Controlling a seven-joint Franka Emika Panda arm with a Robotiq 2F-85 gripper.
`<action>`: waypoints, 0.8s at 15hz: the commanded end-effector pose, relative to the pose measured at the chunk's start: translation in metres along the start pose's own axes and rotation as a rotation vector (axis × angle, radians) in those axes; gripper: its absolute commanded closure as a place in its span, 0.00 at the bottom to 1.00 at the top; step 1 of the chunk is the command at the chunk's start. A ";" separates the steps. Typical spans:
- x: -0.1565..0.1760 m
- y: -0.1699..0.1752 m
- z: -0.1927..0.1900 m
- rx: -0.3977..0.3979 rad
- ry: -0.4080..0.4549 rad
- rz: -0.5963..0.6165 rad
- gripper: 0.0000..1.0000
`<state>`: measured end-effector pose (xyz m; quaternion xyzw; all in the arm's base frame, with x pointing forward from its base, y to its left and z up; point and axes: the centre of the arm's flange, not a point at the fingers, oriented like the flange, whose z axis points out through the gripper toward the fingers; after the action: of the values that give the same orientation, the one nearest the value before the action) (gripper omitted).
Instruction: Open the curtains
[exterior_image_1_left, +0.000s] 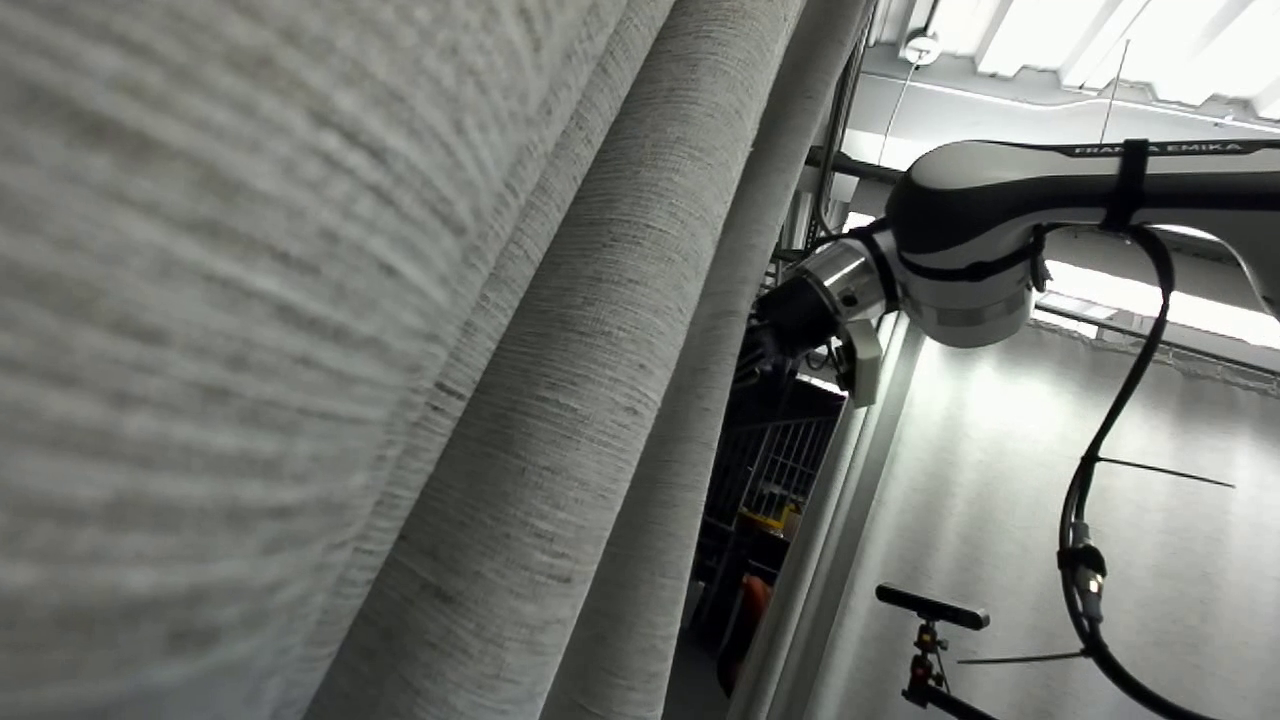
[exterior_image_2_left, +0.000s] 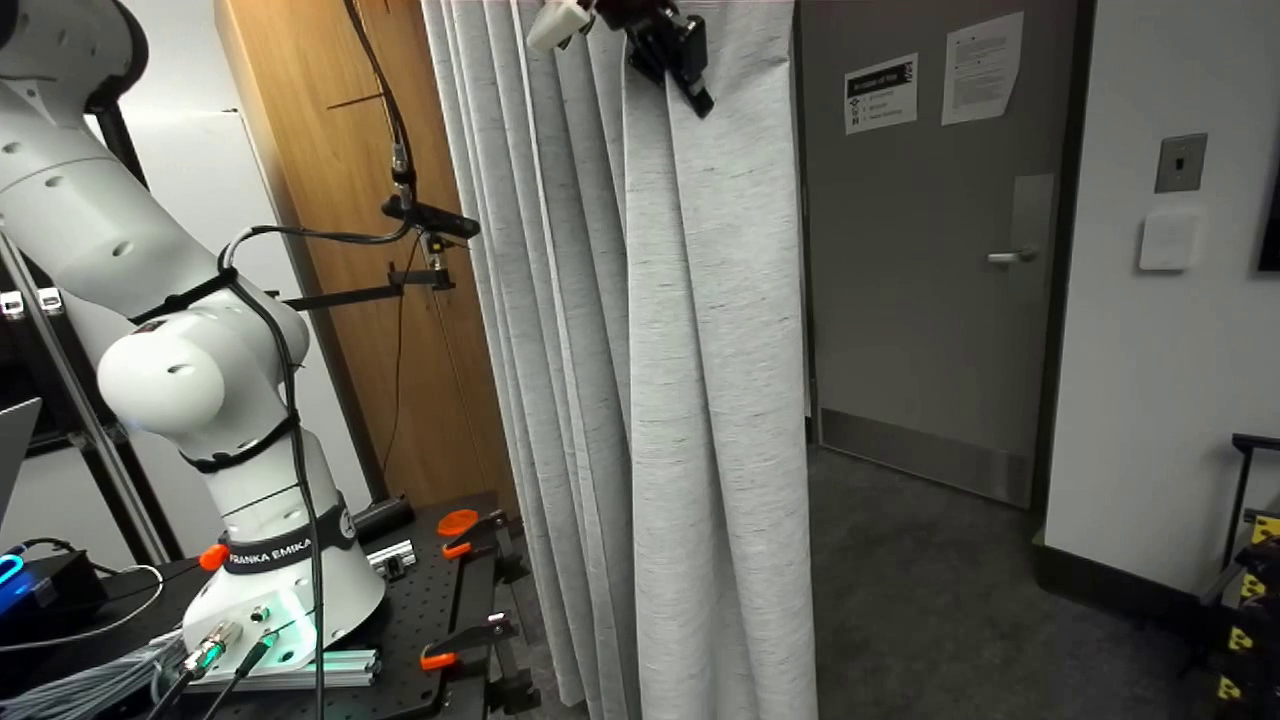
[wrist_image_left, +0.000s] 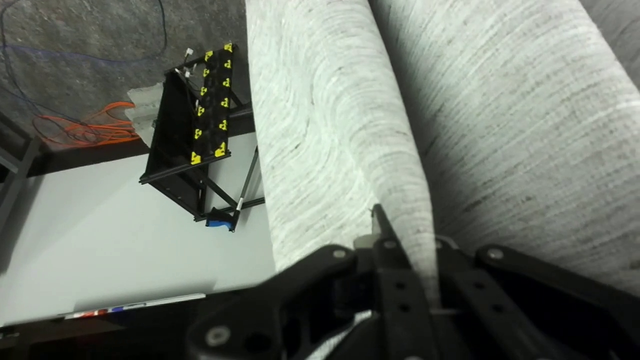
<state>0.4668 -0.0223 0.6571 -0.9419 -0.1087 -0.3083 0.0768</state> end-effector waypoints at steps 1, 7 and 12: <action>-0.056 -0.042 0.038 0.053 -0.132 -0.064 1.00; -0.069 -0.076 0.024 0.087 -0.110 -0.133 1.00; -0.080 -0.109 0.021 0.159 -0.088 -0.177 1.00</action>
<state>0.4148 0.0401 0.6616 -0.9261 -0.1803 -0.3189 0.0897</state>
